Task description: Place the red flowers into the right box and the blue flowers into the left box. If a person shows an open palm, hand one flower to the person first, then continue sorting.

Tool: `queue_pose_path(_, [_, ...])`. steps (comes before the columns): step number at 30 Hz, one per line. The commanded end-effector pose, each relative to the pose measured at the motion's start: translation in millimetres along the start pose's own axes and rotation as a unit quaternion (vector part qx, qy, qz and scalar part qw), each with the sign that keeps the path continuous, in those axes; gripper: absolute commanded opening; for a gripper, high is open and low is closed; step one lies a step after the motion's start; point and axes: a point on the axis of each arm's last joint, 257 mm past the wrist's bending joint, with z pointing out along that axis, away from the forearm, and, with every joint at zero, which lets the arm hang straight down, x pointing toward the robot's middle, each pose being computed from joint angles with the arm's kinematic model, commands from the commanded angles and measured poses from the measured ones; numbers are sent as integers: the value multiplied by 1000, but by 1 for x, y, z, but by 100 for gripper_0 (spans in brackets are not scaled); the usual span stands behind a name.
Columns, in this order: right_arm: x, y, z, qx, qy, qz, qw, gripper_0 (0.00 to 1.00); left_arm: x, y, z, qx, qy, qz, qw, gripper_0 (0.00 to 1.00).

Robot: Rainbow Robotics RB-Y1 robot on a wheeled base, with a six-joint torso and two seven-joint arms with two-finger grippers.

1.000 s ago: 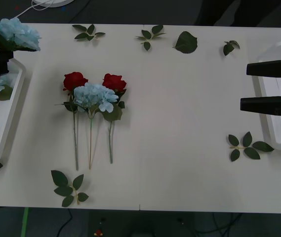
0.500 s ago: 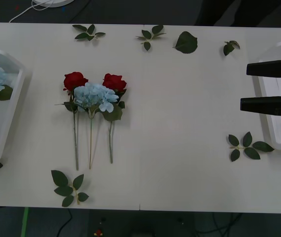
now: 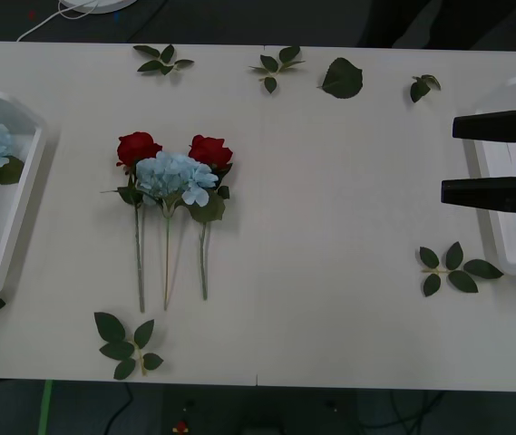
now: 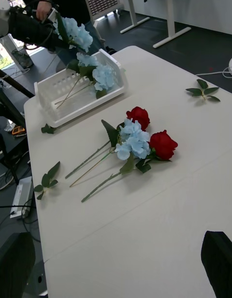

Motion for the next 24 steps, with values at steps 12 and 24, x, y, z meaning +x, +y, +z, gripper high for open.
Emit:
queue_pose_path(12, [-5,6,-4,0,10,-31,999,100,81,-49,65,-29,-17,-94,995,0])
queue_pose_path(24, [-5,6,-4,0,10,-31,999,100,99,-49,69,-49,-40,-163,985,0])
